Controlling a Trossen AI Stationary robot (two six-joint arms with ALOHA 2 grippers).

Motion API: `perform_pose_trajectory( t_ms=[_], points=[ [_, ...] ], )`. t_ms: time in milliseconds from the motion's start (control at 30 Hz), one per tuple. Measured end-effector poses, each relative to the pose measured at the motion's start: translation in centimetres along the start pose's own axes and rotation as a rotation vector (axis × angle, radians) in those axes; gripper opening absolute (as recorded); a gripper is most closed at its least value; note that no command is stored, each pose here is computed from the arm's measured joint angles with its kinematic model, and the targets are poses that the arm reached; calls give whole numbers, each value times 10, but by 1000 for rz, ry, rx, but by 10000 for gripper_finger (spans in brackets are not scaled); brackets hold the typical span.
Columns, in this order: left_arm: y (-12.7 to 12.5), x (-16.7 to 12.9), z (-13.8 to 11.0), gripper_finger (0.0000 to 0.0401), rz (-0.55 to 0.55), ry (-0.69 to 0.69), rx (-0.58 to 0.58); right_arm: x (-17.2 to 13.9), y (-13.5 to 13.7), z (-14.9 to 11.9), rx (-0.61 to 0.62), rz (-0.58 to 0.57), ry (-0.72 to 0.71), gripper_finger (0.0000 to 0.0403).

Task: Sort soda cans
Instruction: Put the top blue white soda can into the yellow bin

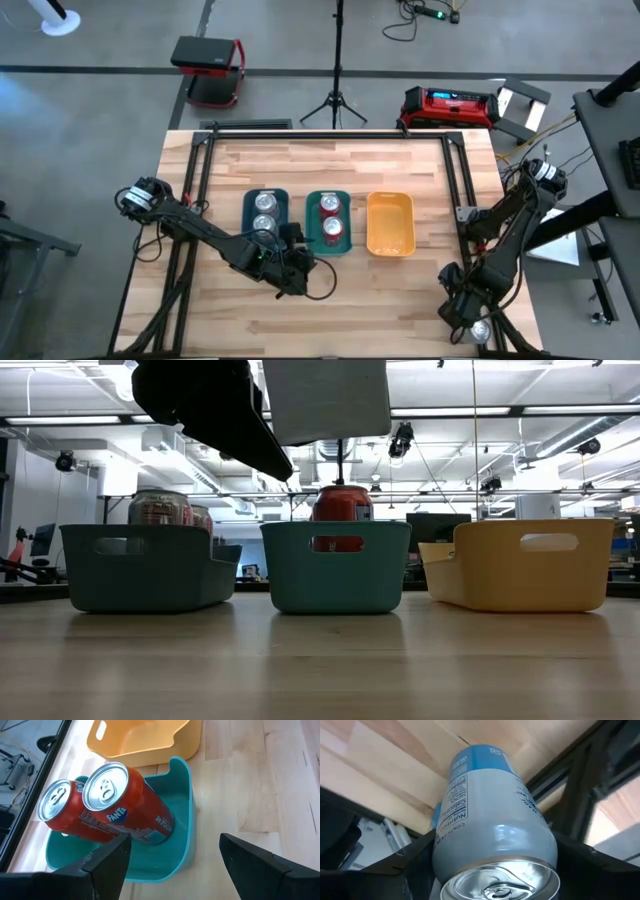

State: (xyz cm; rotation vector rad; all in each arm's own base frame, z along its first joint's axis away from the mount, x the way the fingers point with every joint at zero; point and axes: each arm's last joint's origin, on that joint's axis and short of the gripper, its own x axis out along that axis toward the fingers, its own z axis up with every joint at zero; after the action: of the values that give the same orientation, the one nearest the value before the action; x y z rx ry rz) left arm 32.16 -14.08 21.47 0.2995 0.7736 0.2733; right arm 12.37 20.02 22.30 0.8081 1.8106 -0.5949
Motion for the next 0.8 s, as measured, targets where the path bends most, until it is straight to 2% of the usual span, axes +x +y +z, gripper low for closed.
perform_pose_trajectory(
  t_ms=[100, 367, 667, 800],
  points=[
    [0, 0, 0, 288, 0, 0, 6, -19, 0, -2, 6, -21, -32, 304],
    [0, 0, 0, 288, 1, -2, 3, -87, 0, 7, -26, 2, -277, 303],
    [0, 0, 0, 288, 0, -3, 3, -128, -4, 50, -161, -26, -436, 303],
    [0, 0, 0, 288, 0, -3, 3, -140, -7, 74, -219, -37, -442, 303]
  ],
)
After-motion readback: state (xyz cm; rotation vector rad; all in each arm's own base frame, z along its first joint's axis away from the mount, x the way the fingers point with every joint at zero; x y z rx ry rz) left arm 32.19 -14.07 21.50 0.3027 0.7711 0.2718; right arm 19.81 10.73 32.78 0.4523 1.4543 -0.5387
